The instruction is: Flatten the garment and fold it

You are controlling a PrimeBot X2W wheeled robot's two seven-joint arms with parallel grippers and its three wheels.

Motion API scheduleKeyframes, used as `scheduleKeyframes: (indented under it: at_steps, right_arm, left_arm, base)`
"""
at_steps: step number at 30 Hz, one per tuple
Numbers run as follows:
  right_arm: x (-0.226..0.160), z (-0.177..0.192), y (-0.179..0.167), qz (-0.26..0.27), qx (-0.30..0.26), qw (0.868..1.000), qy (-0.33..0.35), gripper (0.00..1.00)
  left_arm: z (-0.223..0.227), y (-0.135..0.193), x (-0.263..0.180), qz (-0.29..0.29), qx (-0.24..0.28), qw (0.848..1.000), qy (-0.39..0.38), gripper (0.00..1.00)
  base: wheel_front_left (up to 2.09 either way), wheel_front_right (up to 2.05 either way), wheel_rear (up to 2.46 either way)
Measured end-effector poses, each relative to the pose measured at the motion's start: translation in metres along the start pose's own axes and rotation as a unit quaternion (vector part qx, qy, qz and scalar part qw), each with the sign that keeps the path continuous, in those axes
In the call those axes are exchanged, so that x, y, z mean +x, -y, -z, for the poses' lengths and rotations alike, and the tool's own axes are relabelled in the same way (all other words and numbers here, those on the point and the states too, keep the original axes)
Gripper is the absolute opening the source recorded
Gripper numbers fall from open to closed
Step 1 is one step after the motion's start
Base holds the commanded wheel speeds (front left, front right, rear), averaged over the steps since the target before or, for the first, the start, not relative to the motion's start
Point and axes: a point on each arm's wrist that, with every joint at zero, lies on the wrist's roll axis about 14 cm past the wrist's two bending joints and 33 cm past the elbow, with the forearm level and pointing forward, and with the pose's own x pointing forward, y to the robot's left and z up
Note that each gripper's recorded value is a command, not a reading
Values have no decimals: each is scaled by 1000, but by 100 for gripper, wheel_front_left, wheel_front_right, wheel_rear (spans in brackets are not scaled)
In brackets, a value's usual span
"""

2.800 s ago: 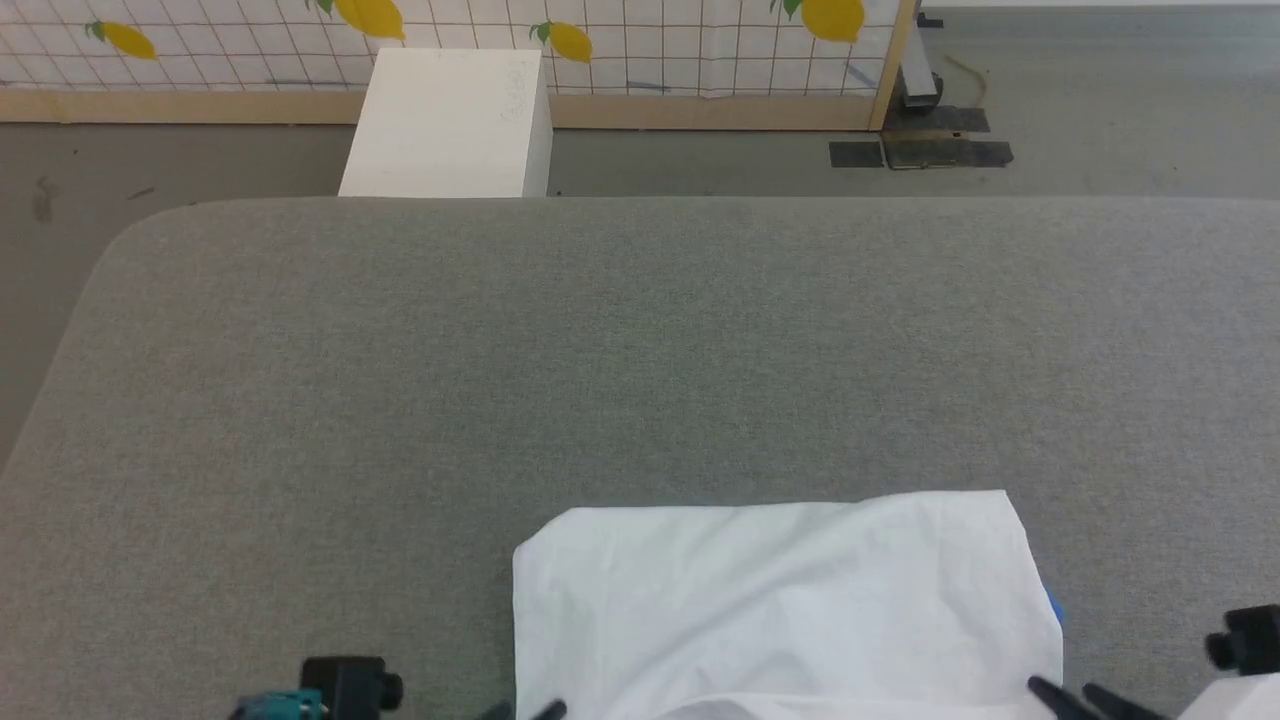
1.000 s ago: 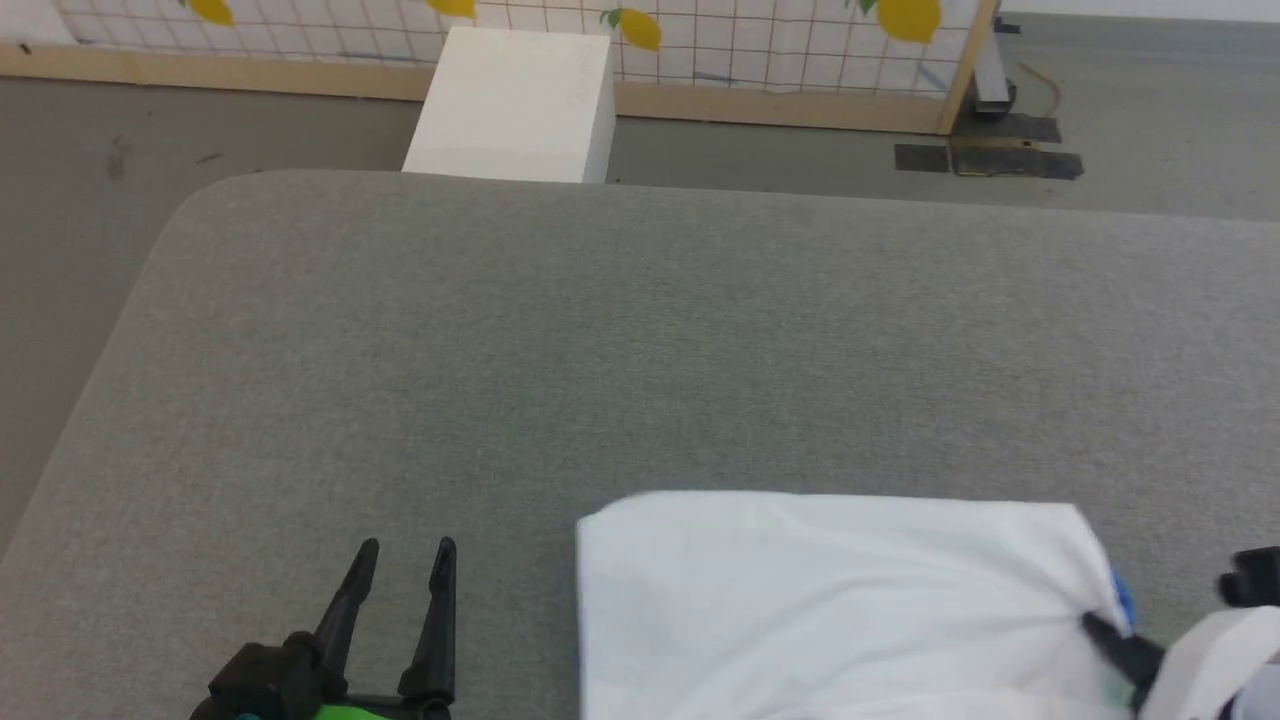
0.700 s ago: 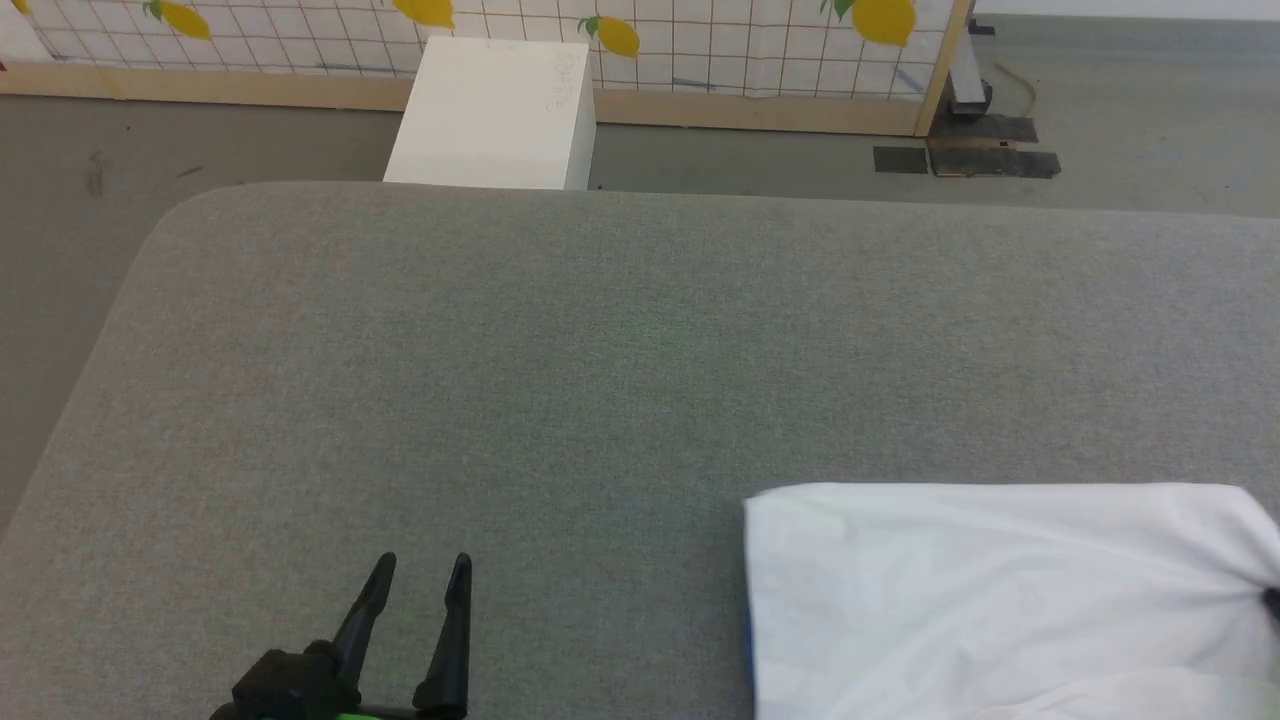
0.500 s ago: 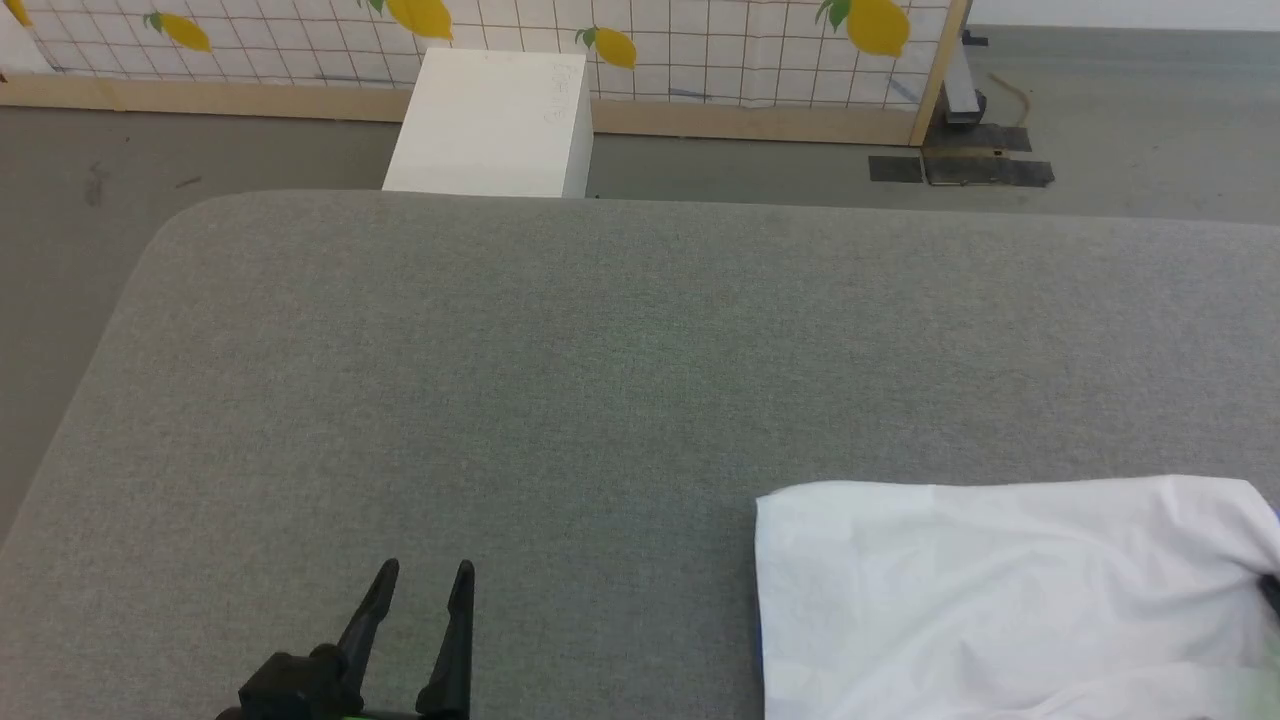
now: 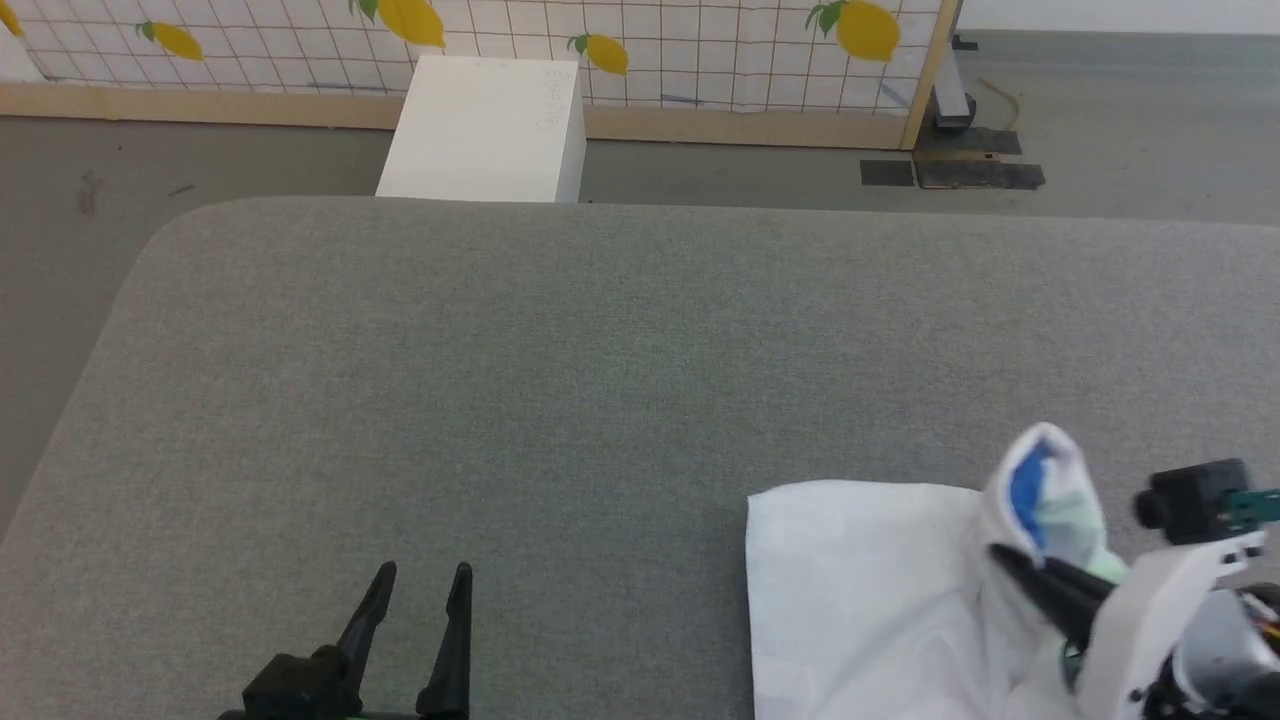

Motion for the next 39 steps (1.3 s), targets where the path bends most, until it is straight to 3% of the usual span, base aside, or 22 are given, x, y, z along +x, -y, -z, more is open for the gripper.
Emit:
scheduleKeyframes:
  at_steps: [11, 27, 29, 31, 32, 39]
  right_arm:
    - [21, 11, -86, -128, -60, 988, -57, 0]
    - [80, 63, -96, -109, -96, 976, -164, 0]
    - [86, 69, -93, -100, -94, 975, -173, 9]
    - [91, 75, -91, -93, -99, 973, -186, 60]
    - [93, 77, -92, -91, -97, 973, -190, 100]
    - [93, 72, -112, -113, -96, 973, -179, 100]
  left_arm:
    - [4, 0, 4, -2, -3, 1000, -4, 100]
    - [8, -9, -3, -22, -12, 1000, -6, 100]
    - [7, -10, -4, -25, -12, 1000, -5, 100]
    - [8, -10, -5, -26, -12, 1000, -6, 100]
    - [8, -10, -5, -26, -12, 1000, -6, 100]
    - [5, -7, -5, -19, -11, 1000, 0, 100]
  base:
    - [0, 0, 0]
    - [0, 0, 0]
    - [0, 0, 0]
    - [0, 0, 0]
    - [0, 0, 0]
    - [0, 0, 0]
